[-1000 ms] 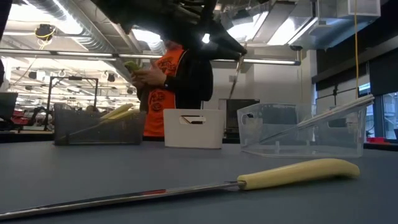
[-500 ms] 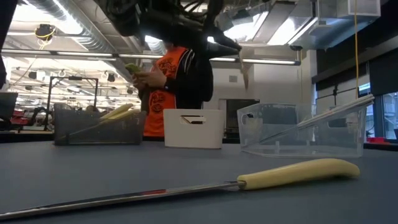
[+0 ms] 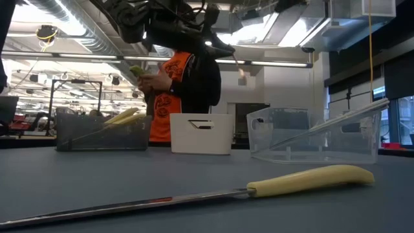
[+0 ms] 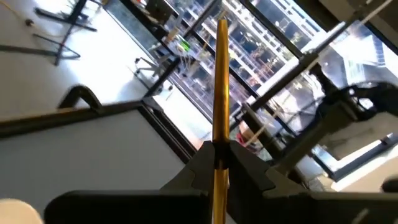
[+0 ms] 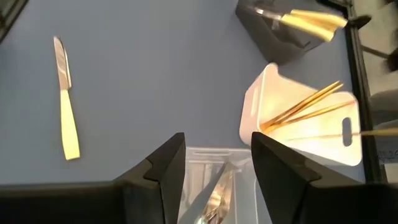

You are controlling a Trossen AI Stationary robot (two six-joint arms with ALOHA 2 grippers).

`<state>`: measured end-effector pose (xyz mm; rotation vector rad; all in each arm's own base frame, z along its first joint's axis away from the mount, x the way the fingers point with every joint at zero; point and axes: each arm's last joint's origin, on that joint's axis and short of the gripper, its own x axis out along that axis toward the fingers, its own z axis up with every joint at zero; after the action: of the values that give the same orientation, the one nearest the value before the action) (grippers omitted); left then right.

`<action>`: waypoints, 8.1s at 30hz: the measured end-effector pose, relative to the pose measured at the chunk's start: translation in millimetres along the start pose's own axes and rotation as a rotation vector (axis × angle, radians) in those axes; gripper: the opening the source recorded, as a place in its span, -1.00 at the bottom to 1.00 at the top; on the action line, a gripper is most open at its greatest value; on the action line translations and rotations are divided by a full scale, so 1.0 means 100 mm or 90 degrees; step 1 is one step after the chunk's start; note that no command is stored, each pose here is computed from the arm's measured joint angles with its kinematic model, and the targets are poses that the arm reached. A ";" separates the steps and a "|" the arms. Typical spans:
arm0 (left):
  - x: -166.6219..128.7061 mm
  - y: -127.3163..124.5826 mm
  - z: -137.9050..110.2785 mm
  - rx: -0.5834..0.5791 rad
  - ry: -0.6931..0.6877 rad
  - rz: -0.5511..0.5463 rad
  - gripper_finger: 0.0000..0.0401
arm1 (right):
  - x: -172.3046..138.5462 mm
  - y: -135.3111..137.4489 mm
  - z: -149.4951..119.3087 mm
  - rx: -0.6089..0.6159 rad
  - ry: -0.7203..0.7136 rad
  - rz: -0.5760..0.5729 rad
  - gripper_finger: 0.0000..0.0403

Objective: Sort silverware by color (type)
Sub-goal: Put the gold knife into the white bin, then put the yellow knife into the black bin

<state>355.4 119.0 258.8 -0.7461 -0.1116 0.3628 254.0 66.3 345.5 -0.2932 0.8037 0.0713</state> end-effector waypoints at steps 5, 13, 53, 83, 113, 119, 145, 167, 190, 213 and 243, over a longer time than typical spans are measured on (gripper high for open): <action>-0.05 0.14 0.16 0.016 0.009 0.047 -0.87 | 0.13 0.04 -0.10 -0.004 0.017 0.002 -0.15; -0.10 0.37 0.06 0.049 0.076 0.207 -0.87 | 0.31 0.11 -0.12 0.012 -0.060 0.040 -0.15; -0.30 0.45 -0.40 -0.020 0.008 0.418 -0.87 | 0.45 0.15 -0.11 0.029 -0.159 0.060 -0.15; -0.33 0.29 -0.54 -0.037 -0.054 0.438 -0.87 | 0.45 0.15 -0.11 0.026 -0.158 0.051 -0.15; -0.18 0.45 -0.78 -0.031 -0.043 0.431 -0.87 | 0.44 0.15 -0.10 0.027 -0.162 0.051 -0.15; -0.18 0.45 -0.78 -0.033 -0.034 0.427 -0.71 | 0.44 0.15 -0.10 0.027 -0.162 0.051 -0.15; -0.19 0.40 -0.73 0.027 -0.009 0.410 -0.26 | 0.44 0.15 -0.10 0.033 -0.162 0.053 -0.15; -0.72 -0.37 -0.05 0.229 0.118 0.109 -0.29 | 0.44 0.17 -0.08 0.106 -0.172 0.113 -0.15; -1.18 -0.98 -0.52 0.289 0.320 -0.111 -0.29 | 0.78 0.94 -0.07 0.078 -0.124 0.249 -0.15; -1.35 -1.19 -0.76 0.322 0.323 -0.114 -0.29 | 1.56 1.45 -0.46 0.028 0.058 0.250 -0.15; -1.35 -1.19 -0.76 0.324 0.323 -0.108 -0.29 | 1.86 1.53 -0.67 0.008 0.126 0.194 -0.15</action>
<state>280.1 -58.6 288.0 -0.3032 0.3826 0.0247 309.6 184.2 132.3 -0.1649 1.0403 0.3266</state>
